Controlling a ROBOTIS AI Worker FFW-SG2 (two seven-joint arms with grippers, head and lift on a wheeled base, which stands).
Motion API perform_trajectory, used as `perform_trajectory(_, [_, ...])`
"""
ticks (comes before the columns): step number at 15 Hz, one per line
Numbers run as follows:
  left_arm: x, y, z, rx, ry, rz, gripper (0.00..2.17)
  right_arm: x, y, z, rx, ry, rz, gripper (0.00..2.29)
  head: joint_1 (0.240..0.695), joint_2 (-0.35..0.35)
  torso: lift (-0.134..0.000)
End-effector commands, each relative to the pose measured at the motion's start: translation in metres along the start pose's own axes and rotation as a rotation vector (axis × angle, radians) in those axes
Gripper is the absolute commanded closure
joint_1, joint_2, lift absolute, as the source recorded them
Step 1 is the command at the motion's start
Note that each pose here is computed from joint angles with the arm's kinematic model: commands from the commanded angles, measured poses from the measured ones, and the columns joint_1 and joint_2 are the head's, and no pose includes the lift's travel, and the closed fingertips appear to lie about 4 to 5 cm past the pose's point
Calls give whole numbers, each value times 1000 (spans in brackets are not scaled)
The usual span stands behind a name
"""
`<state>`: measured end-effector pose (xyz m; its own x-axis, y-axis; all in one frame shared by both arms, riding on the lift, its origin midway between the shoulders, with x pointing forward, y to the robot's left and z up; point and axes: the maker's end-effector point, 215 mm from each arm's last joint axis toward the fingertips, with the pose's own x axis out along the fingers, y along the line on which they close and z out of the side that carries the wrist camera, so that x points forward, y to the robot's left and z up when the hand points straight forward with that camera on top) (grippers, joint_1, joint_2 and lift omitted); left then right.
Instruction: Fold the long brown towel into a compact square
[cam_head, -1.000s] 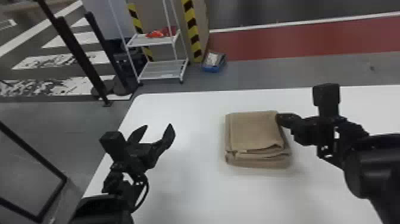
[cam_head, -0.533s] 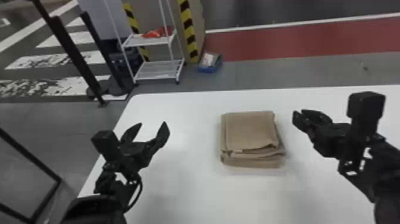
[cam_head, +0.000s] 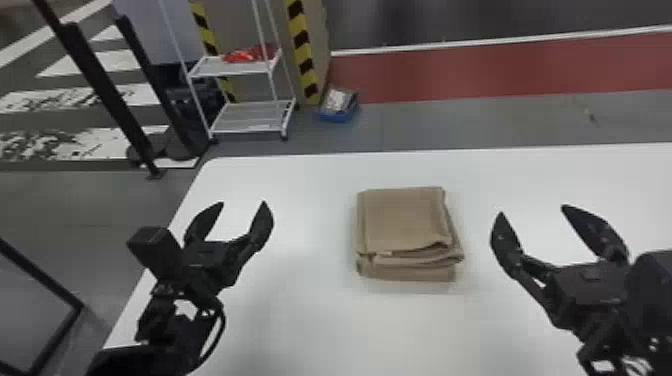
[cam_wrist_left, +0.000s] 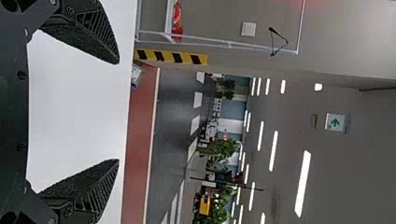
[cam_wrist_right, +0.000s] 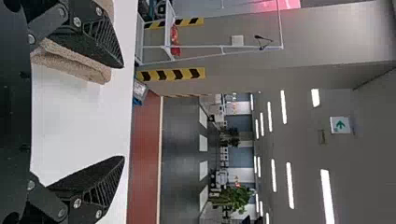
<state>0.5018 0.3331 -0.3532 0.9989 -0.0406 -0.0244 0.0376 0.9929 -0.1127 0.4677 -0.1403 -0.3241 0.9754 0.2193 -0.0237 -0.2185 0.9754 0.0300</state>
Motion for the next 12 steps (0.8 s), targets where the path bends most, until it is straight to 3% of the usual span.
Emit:
perform_trajectory(1, [-7,0,0,-7,1,1,140,-16,4,-6,-15,-6,-19,113,695,217,-125])
perform_trajectory(12, [-19,20,-1,-24,-2,42,140,-24,8,-14,-20,7,-49,117,695,255,-125])
